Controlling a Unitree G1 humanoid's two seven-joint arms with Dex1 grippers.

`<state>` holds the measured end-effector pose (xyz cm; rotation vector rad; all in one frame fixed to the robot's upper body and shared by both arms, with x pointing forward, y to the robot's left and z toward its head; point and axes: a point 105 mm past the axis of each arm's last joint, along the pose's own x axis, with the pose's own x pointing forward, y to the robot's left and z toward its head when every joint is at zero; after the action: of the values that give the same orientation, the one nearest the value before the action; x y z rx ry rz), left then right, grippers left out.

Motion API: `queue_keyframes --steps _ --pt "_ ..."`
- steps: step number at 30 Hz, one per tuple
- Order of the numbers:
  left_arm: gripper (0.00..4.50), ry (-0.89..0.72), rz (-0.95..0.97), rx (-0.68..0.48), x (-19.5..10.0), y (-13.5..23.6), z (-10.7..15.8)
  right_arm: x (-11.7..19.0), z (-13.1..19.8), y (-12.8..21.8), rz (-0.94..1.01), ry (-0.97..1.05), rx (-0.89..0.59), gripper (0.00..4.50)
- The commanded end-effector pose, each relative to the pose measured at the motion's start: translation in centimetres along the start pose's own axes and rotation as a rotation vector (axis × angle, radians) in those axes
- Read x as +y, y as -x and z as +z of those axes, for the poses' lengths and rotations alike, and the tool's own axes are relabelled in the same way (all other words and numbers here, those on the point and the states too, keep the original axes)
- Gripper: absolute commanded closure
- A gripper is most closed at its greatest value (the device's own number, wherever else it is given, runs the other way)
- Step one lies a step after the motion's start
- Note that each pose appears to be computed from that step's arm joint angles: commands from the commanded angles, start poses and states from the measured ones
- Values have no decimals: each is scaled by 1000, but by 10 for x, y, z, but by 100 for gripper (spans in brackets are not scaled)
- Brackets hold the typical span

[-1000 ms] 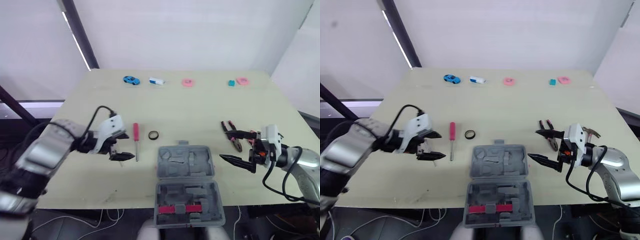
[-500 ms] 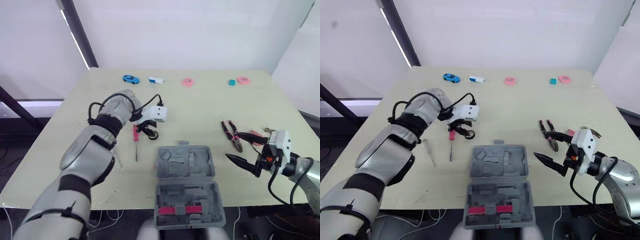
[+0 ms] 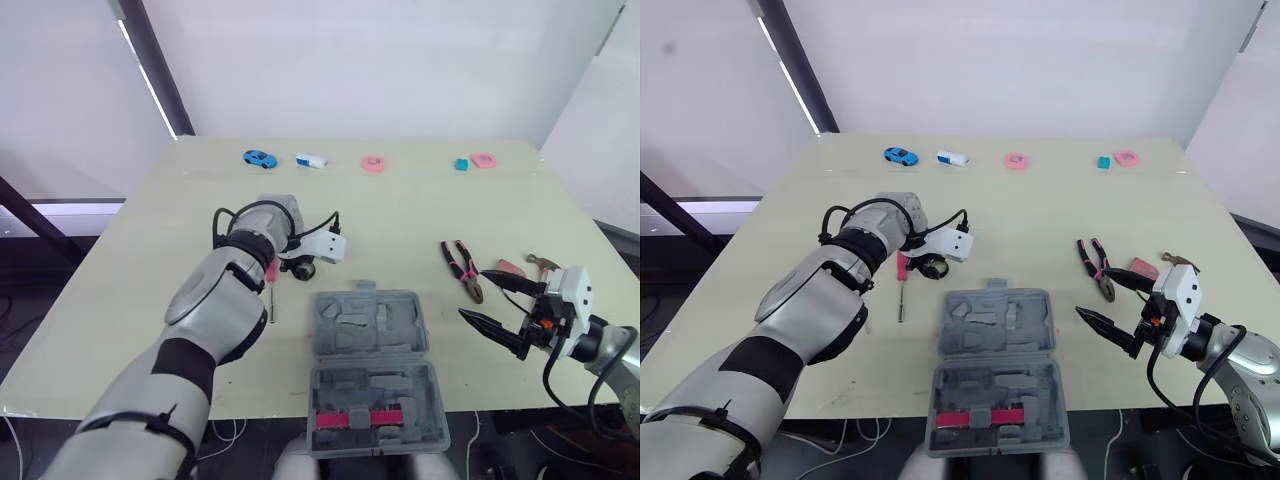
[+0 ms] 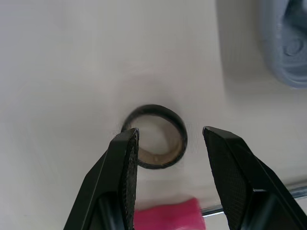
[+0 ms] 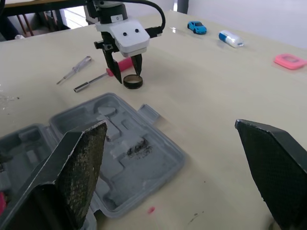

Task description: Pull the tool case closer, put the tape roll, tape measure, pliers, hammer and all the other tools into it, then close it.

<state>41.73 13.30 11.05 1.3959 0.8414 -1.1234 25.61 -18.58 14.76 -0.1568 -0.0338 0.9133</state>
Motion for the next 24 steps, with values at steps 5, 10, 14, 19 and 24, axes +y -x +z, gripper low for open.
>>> queue_keyframes --steps 5,10,14,19,24 --pt "219 -5 3 29 -4 -11 -2 -2 15 3 7 52 -27 0" --pt "219 -9 -3 40 -7 -14 -5 -2 15 5 6 57 -22 0" --pt "247 -5 -3 46 -10 -21 -5 -2 14 5 7 58 -23 0" --pt "434 14 -5 43 -12 -24 -7 -1 14 5 11 60 -23 0" --pt "443 27 -5 18 -10 -14 -14 -1 14 5 18 66 -20 0"
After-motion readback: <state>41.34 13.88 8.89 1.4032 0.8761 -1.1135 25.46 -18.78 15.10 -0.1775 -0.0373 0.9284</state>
